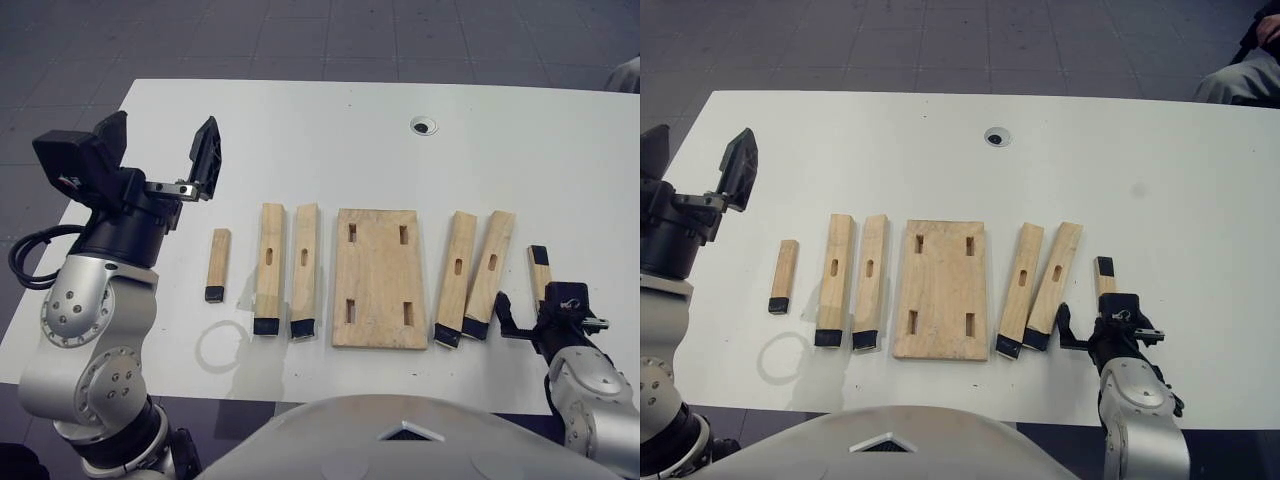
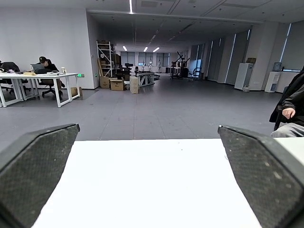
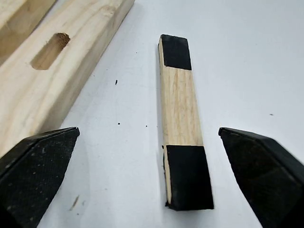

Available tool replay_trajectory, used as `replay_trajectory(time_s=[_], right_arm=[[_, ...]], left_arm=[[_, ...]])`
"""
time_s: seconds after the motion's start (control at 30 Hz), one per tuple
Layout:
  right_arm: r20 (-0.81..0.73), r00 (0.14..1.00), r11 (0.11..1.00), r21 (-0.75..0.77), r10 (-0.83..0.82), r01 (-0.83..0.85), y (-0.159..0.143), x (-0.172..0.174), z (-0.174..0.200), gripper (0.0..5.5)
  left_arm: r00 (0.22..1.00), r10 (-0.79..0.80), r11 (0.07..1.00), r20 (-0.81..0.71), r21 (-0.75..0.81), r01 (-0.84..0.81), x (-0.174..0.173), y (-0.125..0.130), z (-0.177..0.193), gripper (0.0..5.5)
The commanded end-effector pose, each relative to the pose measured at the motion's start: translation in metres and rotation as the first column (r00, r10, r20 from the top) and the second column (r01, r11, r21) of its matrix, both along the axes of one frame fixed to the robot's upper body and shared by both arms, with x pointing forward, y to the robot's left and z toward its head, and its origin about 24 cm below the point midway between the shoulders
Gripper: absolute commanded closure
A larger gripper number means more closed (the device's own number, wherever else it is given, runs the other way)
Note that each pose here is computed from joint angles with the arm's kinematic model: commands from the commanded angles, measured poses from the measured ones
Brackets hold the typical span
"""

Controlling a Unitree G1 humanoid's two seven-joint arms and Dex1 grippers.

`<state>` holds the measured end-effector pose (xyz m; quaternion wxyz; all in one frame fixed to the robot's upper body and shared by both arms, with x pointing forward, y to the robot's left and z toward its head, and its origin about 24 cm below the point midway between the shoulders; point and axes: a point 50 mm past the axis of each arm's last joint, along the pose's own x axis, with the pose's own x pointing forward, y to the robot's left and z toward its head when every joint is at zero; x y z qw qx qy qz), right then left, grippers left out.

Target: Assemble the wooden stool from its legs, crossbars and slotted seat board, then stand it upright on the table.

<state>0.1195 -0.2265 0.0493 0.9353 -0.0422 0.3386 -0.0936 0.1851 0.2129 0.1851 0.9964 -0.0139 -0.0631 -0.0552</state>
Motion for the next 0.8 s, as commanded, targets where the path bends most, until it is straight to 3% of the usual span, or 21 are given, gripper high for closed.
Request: replay_trajectory(time_s=[0.03, 0.5, 0.8], right_arm=[[-0.054, 0.995, 0.987, 0.137, -0.080, 0.087, 0.001, 0.000, -0.016, 0.04], [-0.113, 0.992, 0.996, 0.062, -0.053, 0.060, 0.006, -0.006, -0.029, 0.04], [-0.135, 0.985, 0.979, 0.158, -0.110, 0.131, 0.015, -0.012, -0.037, 0.04]], left_arm=[[1.000, 0.013, 1.000, 0.004, 0.017, -0.013, -0.003, 0.001, 0.002, 0.00], [1.000, 0.008, 1.000, 0.004, 0.014, -0.008, -0.005, 0.000, 0.003, 0.00], [1.000, 0.006, 1.000, 0.007, 0.016, -0.006, -0.005, 0.001, 0.004, 0.00]])
